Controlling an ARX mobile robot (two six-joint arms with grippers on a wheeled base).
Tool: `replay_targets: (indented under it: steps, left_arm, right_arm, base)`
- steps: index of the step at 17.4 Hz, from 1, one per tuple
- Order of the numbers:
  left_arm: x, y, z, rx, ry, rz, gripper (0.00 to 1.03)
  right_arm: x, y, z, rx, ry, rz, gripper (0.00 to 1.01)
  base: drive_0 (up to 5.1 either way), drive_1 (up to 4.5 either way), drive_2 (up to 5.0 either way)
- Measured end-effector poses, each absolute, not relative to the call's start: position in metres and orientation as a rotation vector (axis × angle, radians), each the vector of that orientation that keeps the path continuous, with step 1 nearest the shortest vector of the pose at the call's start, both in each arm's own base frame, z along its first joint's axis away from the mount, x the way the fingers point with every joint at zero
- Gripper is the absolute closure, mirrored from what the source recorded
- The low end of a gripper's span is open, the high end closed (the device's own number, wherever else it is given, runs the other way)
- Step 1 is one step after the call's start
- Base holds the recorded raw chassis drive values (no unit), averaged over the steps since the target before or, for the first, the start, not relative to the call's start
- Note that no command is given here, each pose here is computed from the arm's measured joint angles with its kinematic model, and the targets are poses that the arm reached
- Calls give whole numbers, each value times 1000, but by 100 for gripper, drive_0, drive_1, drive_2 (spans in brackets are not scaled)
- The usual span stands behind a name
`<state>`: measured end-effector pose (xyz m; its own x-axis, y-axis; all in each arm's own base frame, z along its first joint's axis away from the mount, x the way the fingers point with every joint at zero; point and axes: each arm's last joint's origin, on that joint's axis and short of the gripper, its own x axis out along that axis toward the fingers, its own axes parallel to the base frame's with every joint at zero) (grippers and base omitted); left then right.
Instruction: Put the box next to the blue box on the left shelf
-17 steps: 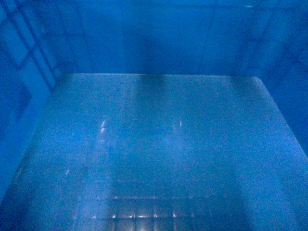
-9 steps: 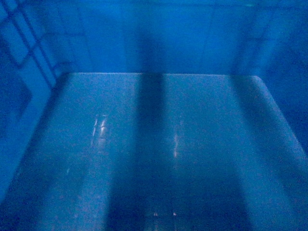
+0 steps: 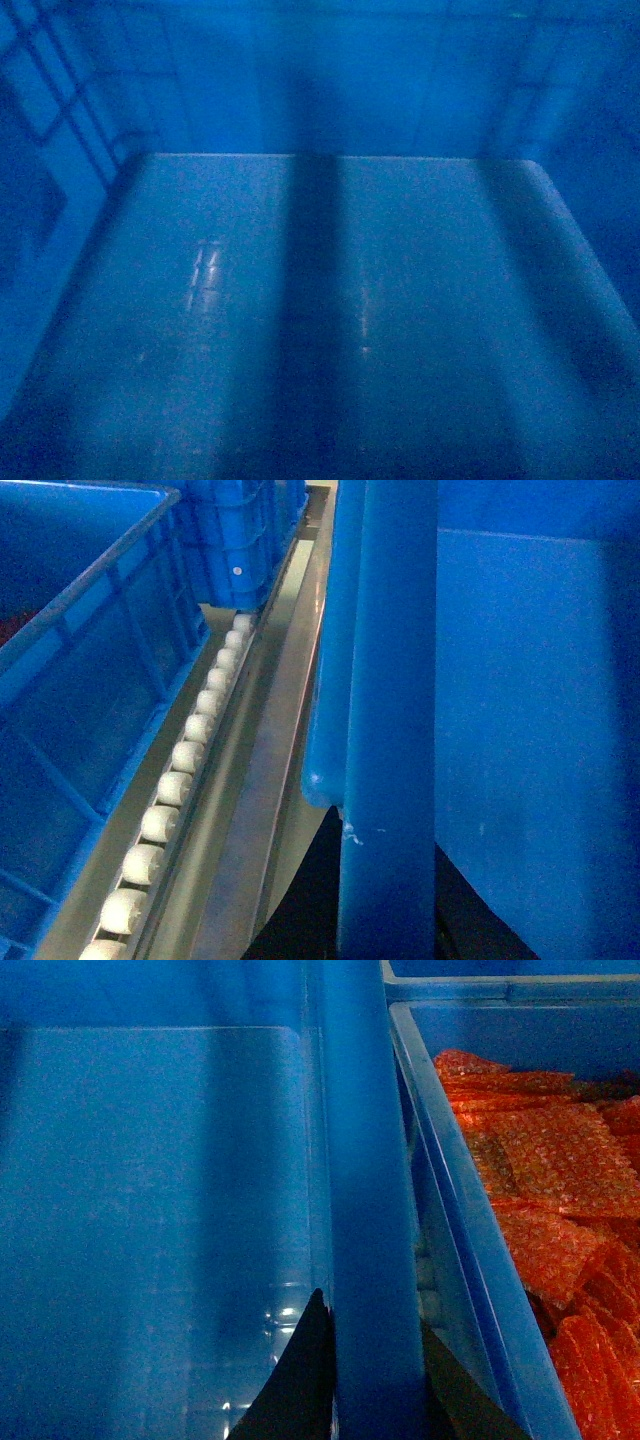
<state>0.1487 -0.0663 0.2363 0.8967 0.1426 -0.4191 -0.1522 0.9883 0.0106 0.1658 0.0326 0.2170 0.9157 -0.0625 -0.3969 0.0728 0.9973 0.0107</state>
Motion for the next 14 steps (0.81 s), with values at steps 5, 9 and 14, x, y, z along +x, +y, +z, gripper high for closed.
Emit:
replay_targets:
  steps: [5, 9, 14]
  left_arm:
    - [149, -66, 236, -23, 433, 153, 95]
    - [149, -66, 236, -23, 433, 153, 95]
    - [149, -66, 236, -23, 432, 153, 95]
  right_arm:
    - [166, 33, 217, 26, 407, -69, 91]
    - [166, 33, 217, 25, 408, -70, 91]
    - [166, 33, 217, 25, 407, -69, 91]
  base:
    - [0, 0, 0]
    - [0, 0, 0]
    - [0, 0, 0]
